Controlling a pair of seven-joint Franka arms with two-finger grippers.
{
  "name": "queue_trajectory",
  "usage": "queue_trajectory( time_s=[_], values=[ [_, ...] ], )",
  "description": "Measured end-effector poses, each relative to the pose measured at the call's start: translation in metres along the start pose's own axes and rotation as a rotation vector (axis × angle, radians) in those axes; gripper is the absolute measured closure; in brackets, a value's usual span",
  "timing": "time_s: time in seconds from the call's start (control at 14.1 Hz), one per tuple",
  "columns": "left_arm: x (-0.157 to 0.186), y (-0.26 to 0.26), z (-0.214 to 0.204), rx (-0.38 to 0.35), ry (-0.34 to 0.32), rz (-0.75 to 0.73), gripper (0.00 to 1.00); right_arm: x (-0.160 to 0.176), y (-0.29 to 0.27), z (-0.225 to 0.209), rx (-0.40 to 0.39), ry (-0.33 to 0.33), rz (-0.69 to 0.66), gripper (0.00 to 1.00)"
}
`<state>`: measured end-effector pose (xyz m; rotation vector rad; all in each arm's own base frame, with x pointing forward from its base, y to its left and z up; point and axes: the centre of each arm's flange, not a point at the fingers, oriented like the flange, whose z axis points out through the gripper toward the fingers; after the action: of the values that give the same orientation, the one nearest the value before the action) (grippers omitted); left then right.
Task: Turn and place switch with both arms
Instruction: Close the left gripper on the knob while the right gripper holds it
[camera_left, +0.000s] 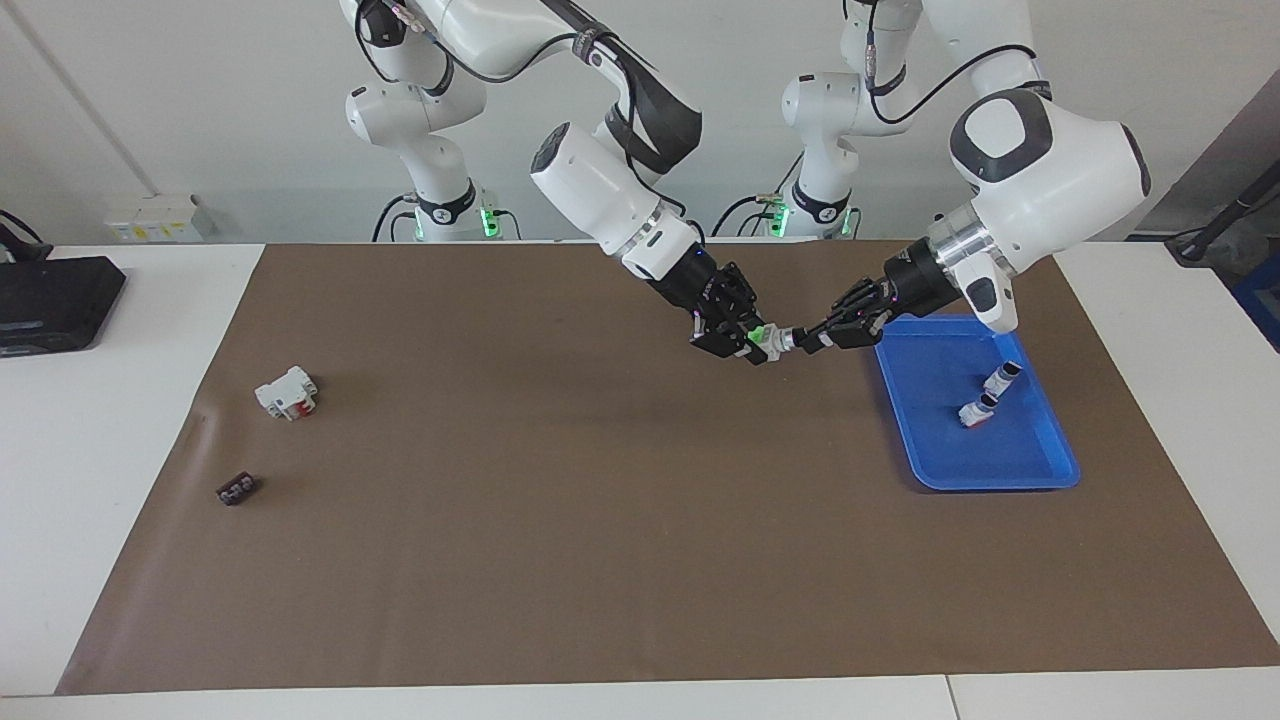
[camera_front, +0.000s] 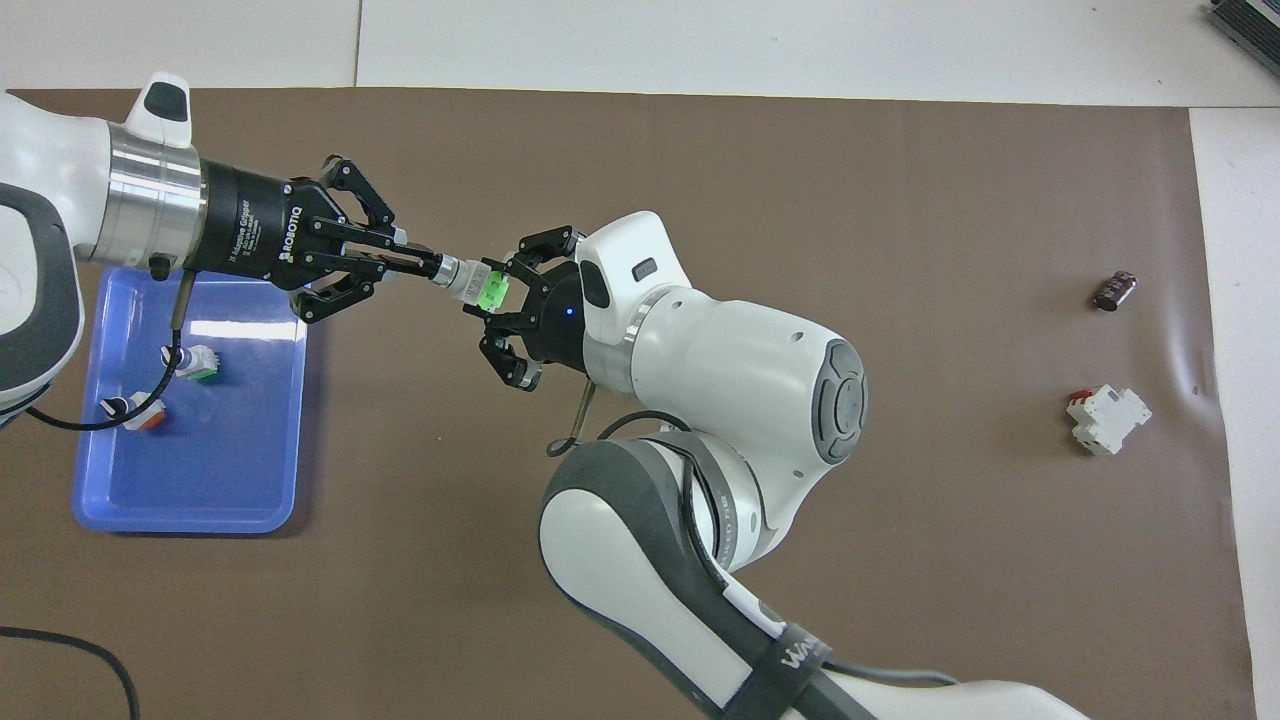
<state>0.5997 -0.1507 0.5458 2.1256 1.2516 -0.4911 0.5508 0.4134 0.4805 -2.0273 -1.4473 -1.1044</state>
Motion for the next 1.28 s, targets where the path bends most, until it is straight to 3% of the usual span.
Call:
queue_trajectory(
  time_s=[0.43,1.28],
  values=[
    [-0.009,0.0,0.002,0.031,0.064,-0.249,0.9,-0.002,-0.002,0.002,0.004,-0.006,-0.002,0.59],
    [-0.013,0.0,0.004,0.019,0.084,-0.765,0.9,-0.004,0.0,0.001,0.0,-0.009,0.001,0.59]
  ],
)
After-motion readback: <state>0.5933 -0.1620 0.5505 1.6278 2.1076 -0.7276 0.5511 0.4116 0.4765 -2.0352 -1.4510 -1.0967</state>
